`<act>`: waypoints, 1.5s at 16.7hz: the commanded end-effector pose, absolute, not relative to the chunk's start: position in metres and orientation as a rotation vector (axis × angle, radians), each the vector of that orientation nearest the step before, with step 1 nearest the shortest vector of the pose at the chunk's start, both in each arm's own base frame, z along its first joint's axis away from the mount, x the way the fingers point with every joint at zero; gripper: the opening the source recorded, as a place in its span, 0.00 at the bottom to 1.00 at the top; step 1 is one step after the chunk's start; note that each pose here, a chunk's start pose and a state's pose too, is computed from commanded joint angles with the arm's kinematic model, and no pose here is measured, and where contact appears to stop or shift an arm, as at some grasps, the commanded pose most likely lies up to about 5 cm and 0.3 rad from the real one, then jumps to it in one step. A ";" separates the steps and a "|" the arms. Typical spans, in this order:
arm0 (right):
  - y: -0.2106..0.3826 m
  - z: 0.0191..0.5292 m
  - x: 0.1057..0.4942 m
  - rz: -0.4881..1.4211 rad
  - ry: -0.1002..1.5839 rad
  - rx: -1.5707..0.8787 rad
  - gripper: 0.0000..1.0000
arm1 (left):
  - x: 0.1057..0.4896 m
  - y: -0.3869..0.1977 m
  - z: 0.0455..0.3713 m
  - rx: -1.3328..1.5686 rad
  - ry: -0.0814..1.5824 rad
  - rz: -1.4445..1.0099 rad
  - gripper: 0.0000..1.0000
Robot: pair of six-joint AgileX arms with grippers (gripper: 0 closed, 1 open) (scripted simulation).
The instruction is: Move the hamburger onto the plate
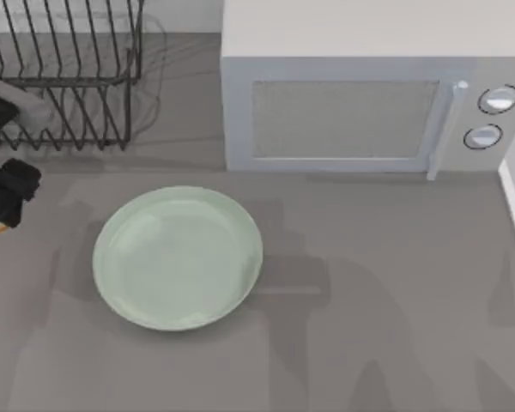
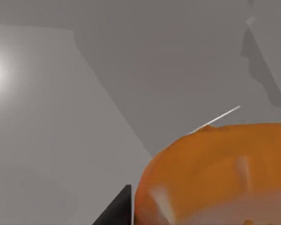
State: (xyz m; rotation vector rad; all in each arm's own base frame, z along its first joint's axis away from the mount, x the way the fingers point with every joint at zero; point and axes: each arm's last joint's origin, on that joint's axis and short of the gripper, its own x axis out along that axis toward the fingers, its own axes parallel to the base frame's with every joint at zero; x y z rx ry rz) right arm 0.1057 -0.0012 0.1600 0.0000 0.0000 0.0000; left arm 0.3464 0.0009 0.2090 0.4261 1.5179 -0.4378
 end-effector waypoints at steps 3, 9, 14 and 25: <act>-0.001 0.160 0.106 0.000 0.000 0.000 1.00 | 0.356 -0.045 0.201 0.302 1.566 -0.315 0.00; -0.001 0.160 0.106 0.000 0.000 0.000 1.00 | 0.352 -0.139 0.191 0.083 1.596 -0.074 0.00; -0.001 0.160 0.106 0.000 0.000 0.000 1.00 | 0.342 -0.182 0.194 0.013 1.561 -0.013 0.00; -0.001 0.160 0.106 0.000 0.000 0.000 1.00 | 0.342 -0.183 0.162 0.004 1.547 -0.016 0.00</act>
